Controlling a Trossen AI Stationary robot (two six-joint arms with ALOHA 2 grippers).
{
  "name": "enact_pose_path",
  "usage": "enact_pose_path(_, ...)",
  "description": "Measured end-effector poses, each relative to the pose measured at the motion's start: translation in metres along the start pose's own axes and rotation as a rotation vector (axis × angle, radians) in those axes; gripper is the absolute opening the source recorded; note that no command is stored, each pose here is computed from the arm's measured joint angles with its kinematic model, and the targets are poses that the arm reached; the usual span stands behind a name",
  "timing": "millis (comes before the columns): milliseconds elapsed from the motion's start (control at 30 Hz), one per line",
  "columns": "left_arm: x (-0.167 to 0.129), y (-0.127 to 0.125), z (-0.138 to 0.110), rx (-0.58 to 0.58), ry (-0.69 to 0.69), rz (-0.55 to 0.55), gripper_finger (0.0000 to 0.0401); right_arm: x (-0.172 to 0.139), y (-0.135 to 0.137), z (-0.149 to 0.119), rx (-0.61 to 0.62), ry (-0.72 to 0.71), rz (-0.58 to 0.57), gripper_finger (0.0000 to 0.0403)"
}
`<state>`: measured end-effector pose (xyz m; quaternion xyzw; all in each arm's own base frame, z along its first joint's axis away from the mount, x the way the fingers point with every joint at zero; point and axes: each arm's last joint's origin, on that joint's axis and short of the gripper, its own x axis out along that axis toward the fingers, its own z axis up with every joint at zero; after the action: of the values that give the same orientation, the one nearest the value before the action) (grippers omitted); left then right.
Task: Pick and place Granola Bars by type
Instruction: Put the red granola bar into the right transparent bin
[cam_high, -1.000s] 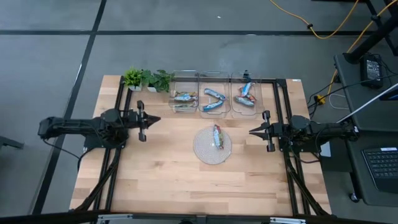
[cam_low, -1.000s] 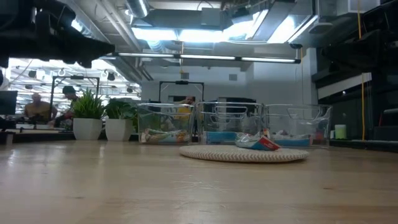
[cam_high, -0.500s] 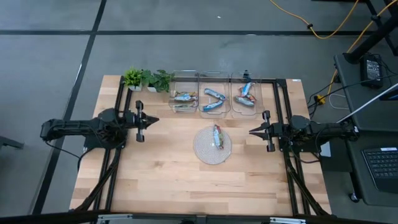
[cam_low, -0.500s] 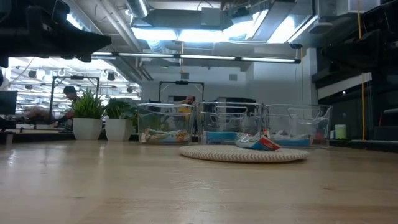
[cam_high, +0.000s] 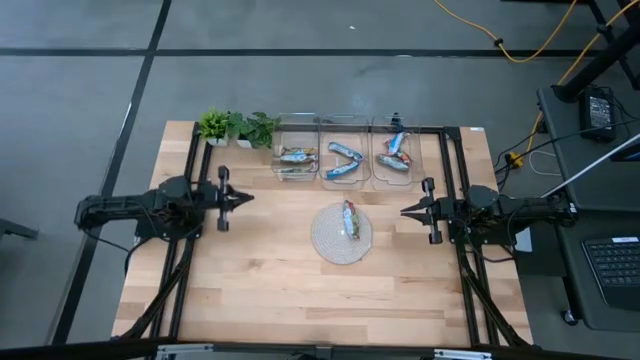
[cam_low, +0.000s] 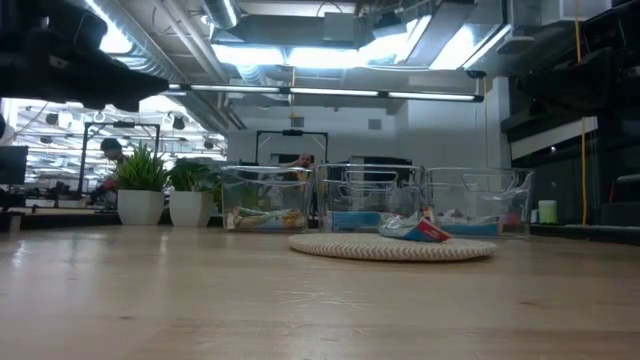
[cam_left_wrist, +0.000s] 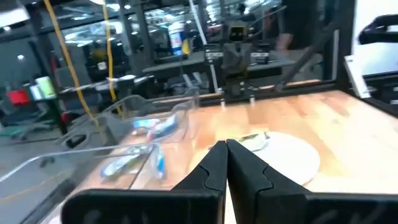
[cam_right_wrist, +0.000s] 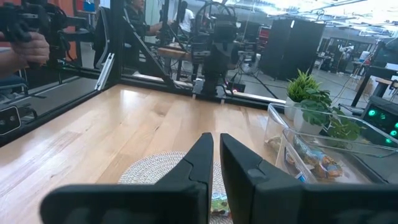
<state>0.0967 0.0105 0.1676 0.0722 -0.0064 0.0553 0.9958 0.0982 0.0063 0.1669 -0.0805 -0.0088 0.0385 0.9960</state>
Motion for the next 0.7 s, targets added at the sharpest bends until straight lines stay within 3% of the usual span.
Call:
enact_pose_path(467, 0.0025, -0.0105, -0.0021, 0.181, 0.017, -0.123, 0.0012, 0.0, 0.0, -0.0001, 0.0, 0.0, 0.0, 0.0034)
enact_pose_path(700, 0.0027, -0.0091, 0.0013, -0.007, -0.004, -0.087, 0.0006, 0.0, 0.0, -0.0001, 0.0, 0.0, 0.0, 0.0034)
